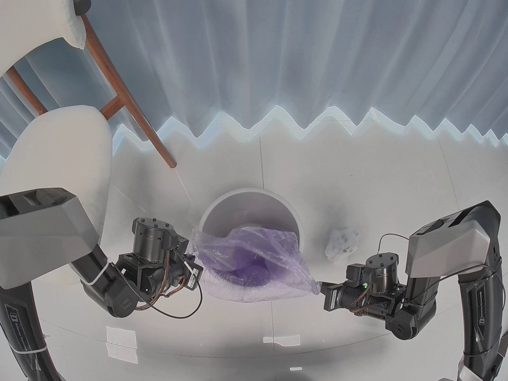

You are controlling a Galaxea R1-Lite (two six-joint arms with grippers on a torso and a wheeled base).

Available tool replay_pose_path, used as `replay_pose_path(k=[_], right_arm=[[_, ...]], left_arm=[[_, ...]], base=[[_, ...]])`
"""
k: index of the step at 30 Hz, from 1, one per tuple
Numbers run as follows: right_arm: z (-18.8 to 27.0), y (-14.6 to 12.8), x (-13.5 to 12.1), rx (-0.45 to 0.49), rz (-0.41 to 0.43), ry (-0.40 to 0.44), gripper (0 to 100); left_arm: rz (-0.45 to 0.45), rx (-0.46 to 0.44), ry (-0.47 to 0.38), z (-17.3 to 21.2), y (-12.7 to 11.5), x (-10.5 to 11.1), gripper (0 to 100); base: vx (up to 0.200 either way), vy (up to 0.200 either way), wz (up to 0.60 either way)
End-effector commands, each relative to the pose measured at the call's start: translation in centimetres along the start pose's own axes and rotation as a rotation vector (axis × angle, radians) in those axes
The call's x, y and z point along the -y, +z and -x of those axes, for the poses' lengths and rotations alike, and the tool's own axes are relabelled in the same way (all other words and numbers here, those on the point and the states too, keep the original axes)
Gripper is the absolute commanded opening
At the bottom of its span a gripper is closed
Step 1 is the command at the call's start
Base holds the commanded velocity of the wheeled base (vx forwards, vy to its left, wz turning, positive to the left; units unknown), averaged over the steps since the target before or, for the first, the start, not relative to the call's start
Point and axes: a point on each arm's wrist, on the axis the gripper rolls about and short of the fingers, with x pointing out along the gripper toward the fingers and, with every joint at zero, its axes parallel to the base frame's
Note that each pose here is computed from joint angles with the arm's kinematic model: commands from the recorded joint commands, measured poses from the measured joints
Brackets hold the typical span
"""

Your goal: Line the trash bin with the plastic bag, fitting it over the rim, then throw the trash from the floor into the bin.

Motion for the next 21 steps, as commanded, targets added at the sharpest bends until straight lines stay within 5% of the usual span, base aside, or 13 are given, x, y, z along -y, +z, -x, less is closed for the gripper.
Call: replay_pose_path(k=[1, 21], right_arm=[[0.3, 1.4, -0.3, 0.064, -0.003, 0.019, 0], [-0.3, 1.7, -0.2, 0.081, -0.001, 0.02, 0]], left_arm=[[0.01, 0.075, 0.007, 0.5, 1.9, -0.2, 0], [0.024, 0.124, 0.019, 0.7, 2.9, -0.7, 0]], base=[[0.0, 0.0, 0.0], [0.0, 0.0, 0.0]])
